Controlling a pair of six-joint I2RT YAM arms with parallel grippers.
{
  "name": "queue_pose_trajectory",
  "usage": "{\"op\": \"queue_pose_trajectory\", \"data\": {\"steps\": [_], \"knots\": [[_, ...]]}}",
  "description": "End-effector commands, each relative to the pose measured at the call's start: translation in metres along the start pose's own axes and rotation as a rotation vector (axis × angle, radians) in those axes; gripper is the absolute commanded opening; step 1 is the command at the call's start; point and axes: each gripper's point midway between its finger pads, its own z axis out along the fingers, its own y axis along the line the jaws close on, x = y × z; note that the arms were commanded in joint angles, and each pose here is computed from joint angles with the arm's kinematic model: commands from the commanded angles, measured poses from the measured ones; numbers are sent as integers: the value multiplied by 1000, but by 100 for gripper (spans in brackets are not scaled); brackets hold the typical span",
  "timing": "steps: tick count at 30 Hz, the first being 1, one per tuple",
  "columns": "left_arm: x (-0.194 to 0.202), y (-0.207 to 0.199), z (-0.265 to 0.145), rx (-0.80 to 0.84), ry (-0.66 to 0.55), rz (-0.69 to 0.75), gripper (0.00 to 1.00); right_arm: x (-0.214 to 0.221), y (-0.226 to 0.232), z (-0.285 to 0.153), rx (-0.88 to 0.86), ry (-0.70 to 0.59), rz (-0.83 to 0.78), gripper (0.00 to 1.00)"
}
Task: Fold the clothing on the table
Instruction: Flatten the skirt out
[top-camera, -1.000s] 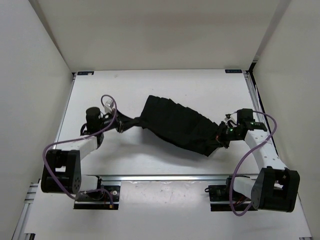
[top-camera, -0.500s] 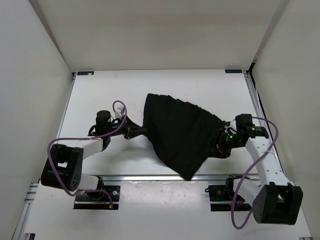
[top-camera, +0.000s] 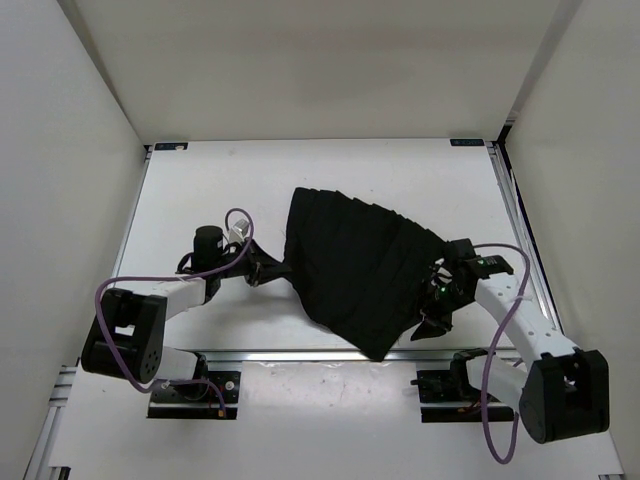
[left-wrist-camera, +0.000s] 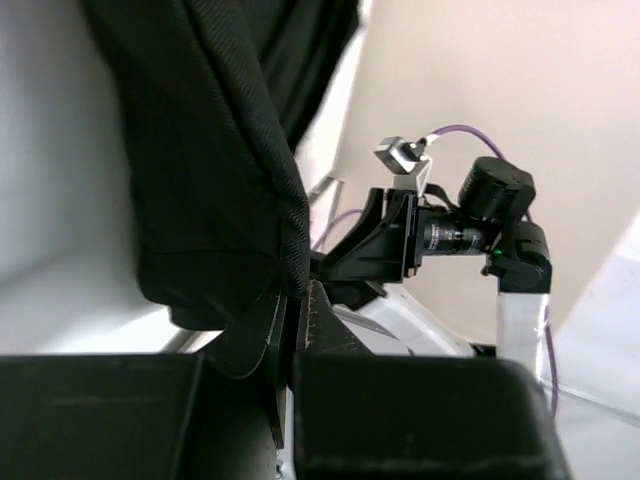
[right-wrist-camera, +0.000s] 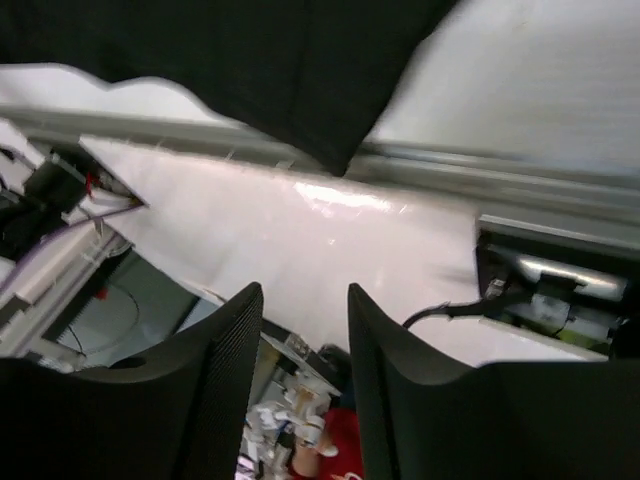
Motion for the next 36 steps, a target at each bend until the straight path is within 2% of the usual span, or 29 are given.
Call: {"op": "queue_pose_trajectory", "data": {"steps": [1,3,4,6,10,14,16,17,22,25,27,30,31,33,35,36], "knots": [[10,33,-5,-116,8,6,1,-27,-12,12,13,-76,49,42],[14,39,-7,-142,13,13,0,-43,-20,17,28,-132,82,36],[20,44,-7,-152,31,10,0,-55,-23,21,29,-164,113,19],[28,49,-8,-158,44,0,0,-74,-30,26,32,-210,141,6],[39,57,-12,-178,58,-11,0,-106,-42,29,88,-255,148,0],[51,64,-15,-188,74,-14,0,-137,-47,32,181,-256,128,0],[55,63,-17,-181,79,-13,0,-144,-50,41,233,-216,115,0],[54,64,-17,-182,73,-20,0,-158,-47,38,242,-236,103,0],[56,65,-20,-175,62,-11,1,-199,-36,51,292,-169,61,0],[52,64,-21,-167,47,-13,1,-236,-20,44,297,-203,32,0],[44,65,-21,-171,18,-16,1,-263,-3,24,309,-269,-6,0],[28,63,-20,-168,-28,-25,1,-281,14,0,340,-352,-86,0],[23,59,-18,-163,-37,-14,1,-280,21,-11,339,-393,-104,5],[15,57,-18,-159,-49,-18,1,-270,36,-32,301,-462,-174,31],[8,54,-17,-159,-60,0,2,-250,33,-34,258,-445,-186,41],[6,54,-17,-162,-67,-5,2,-241,32,-34,230,-415,-165,42]]}}
